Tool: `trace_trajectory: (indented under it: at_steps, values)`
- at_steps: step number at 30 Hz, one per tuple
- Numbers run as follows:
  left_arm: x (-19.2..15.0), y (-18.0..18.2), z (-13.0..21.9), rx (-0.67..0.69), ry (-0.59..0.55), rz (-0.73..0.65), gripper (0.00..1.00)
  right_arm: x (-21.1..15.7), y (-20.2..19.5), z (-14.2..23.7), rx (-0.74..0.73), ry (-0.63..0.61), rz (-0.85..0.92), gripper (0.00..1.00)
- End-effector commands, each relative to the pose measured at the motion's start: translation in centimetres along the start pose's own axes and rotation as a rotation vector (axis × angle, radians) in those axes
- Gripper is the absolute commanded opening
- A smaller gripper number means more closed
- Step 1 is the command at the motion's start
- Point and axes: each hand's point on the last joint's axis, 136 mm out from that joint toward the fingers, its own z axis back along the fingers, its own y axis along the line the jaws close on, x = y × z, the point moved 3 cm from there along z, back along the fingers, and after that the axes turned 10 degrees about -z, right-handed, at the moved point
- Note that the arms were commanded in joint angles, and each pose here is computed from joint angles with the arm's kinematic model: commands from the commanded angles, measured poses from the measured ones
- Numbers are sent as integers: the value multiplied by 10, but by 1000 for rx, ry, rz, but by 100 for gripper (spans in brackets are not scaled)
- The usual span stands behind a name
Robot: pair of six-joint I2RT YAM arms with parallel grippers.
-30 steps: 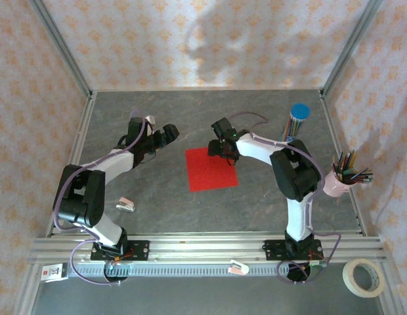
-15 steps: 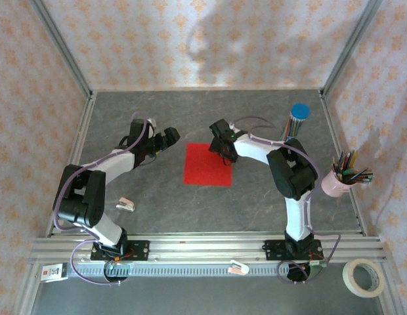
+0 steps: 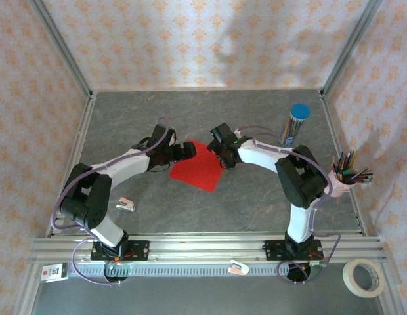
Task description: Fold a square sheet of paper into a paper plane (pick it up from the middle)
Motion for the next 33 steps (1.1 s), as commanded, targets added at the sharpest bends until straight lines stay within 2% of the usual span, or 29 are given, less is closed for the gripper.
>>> trace_trajectory:
  at_steps: [1,3,7,10,18,27,33]
  values:
    - [0,-5,-2,121,54,-171,99,33,16,37,109,-112,62,85]
    - [0,-12,-6,174,87,-273,99,42,10,46,141,-138,90,98]
    - [-2,-25,-14,251,164,-479,99,55,-4,65,172,-234,162,99]
    - [-3,-35,-25,234,225,-545,99,65,-21,74,146,-292,164,99]
    - [-15,-48,-58,247,342,-579,92,73,-60,75,110,-323,91,100]
    - [-30,-52,-76,256,395,-585,89,74,-69,69,82,-320,82,100]
    - [-42,-37,-86,308,431,-596,86,73,-71,66,72,-314,86,100]
